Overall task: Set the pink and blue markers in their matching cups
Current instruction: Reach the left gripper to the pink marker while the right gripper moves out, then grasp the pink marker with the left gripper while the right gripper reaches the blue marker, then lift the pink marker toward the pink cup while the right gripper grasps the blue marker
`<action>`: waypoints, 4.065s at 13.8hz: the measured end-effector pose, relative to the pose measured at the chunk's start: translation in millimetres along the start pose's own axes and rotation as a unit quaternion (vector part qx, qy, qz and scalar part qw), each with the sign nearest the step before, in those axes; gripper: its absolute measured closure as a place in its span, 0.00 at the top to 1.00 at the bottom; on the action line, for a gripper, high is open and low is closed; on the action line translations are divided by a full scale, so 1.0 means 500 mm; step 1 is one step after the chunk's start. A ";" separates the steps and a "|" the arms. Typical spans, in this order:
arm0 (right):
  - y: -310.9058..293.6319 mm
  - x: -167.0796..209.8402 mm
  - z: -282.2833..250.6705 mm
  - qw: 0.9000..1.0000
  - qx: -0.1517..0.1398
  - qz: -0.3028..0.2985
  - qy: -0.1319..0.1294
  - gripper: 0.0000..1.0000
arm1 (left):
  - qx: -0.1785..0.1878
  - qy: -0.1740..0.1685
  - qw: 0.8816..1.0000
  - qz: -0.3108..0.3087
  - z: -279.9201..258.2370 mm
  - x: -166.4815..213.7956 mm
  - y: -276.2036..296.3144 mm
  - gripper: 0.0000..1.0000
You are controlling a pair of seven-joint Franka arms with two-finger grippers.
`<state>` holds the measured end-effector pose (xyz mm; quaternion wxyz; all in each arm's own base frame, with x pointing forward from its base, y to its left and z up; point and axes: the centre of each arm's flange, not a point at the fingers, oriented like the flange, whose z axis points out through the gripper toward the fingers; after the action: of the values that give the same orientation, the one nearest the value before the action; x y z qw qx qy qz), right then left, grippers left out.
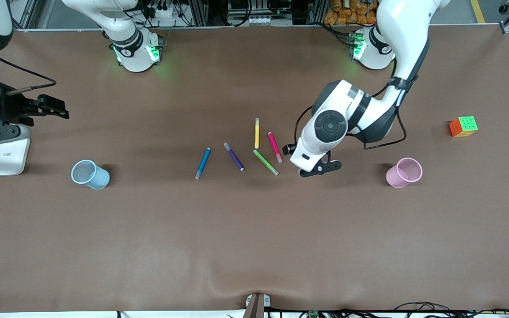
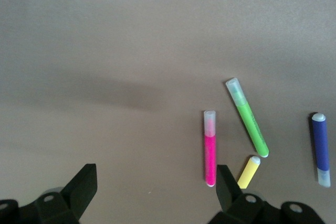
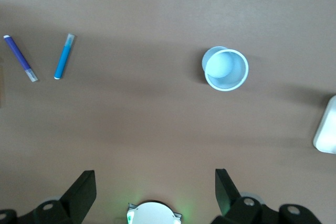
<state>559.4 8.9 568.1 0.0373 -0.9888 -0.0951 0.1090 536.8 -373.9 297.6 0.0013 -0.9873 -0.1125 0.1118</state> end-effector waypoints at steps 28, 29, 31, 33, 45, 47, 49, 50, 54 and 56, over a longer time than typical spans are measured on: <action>-0.324 0.062 0.328 0.997 0.029 -0.003 0.070 1.00 | -0.027 0.002 0.999 -0.046 0.263 -0.030 0.108 0.51; -0.331 0.062 0.332 0.997 0.029 -0.005 0.069 1.00 | -0.027 0.003 0.999 -0.046 0.262 -0.029 0.108 0.51; -0.340 0.065 0.341 0.997 0.028 -0.006 0.069 1.00 | -0.028 0.004 0.999 -0.047 0.260 -0.028 0.109 0.35; -0.349 0.068 0.352 0.997 0.027 -0.009 0.066 1.00 | -0.029 0.004 0.998 -0.047 0.257 -0.026 0.108 0.17; -0.460 0.124 0.489 0.992 -0.009 0.093 0.082 1.00 | 0.007 0.047 0.997 -0.060 0.067 0.061 0.017 0.17; -0.468 0.142 0.501 0.987 -0.027 0.130 0.088 1.00 | 0.022 0.066 0.996 -0.055 0.027 0.078 -0.013 0.17; -0.501 0.163 0.530 0.987 -0.043 0.131 0.087 1.00 | 0.036 0.085 0.994 -0.052 -0.008 0.090 -0.037 0.17; -0.516 0.175 0.556 0.987 -0.065 0.118 0.089 1.00 | 0.037 0.090 0.994 -0.050 -0.025 0.096 -0.049 0.17; -0.517 0.222 0.641 0.985 -0.099 0.098 0.102 1.00 | 0.039 0.098 0.994 -0.009 -0.094 0.137 -0.121 0.17; -0.508 0.235 0.662 0.985 -0.094 0.102 0.107 1.00 | 0.039 0.102 0.994 0.015 -0.137 0.172 -0.184 0.17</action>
<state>552.7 298.5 245.6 -0.0572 -0.9984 0.0014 -0.0034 613.4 -263.3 347.7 0.0494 -0.9944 -0.0923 0.0149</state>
